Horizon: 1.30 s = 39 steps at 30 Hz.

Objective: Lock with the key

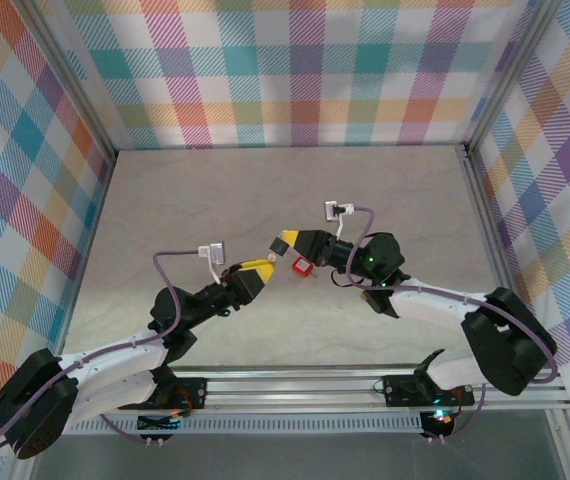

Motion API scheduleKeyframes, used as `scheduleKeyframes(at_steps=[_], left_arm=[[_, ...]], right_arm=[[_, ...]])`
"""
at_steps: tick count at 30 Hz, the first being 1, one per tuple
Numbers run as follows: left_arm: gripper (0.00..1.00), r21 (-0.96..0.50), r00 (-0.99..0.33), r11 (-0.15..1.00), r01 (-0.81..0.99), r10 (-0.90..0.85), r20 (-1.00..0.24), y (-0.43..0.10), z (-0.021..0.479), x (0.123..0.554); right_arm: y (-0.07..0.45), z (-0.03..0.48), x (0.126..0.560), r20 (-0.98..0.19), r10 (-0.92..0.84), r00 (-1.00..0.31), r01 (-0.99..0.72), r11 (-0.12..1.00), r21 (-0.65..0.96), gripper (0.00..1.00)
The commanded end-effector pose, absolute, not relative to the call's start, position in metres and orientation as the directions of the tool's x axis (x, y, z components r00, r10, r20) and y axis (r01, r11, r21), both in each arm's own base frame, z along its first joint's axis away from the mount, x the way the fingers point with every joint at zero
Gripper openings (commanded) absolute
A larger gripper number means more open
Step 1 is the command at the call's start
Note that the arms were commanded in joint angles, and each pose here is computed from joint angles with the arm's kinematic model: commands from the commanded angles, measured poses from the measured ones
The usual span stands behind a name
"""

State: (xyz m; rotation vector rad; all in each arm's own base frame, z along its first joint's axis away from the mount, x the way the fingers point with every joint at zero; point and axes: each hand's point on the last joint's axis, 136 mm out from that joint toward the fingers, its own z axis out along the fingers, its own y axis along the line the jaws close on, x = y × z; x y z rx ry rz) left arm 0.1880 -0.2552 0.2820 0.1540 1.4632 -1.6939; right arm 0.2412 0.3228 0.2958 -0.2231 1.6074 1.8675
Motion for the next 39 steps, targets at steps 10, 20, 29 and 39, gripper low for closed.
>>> scheduleKeyframes(at_steps=[10, 20, 29, 39], left_arm=[[0.41, -0.701, -0.534, 0.056, 0.711, -0.605, -0.591, -0.244, 0.306, 0.191], [0.30, -0.706, -0.512, 0.086, 0.703, -0.627, -0.587, -0.240, 0.308, 0.199], [0.30, -0.714, -0.498, 0.117, 0.691, -0.638, -0.587, -0.237, 0.305, 0.206], [0.25, -0.714, -0.483, 0.131, 0.688, -0.651, -0.585, -0.233, 0.304, 0.210]], right_arm=[[0.322, 0.306, 0.237, -0.506, 0.423, -0.752, -0.588, -0.081, 0.805, 0.00], [0.324, 0.302, 0.230, -0.493, 0.412, -0.766, -0.579, -0.109, 0.808, 0.00], [0.330, 0.299, 0.223, -0.500, 0.384, -0.776, -0.580, -0.125, 0.805, 0.00], [0.336, 0.297, 0.218, -0.498, 0.370, -0.784, -0.577, -0.142, 0.804, 0.00]])
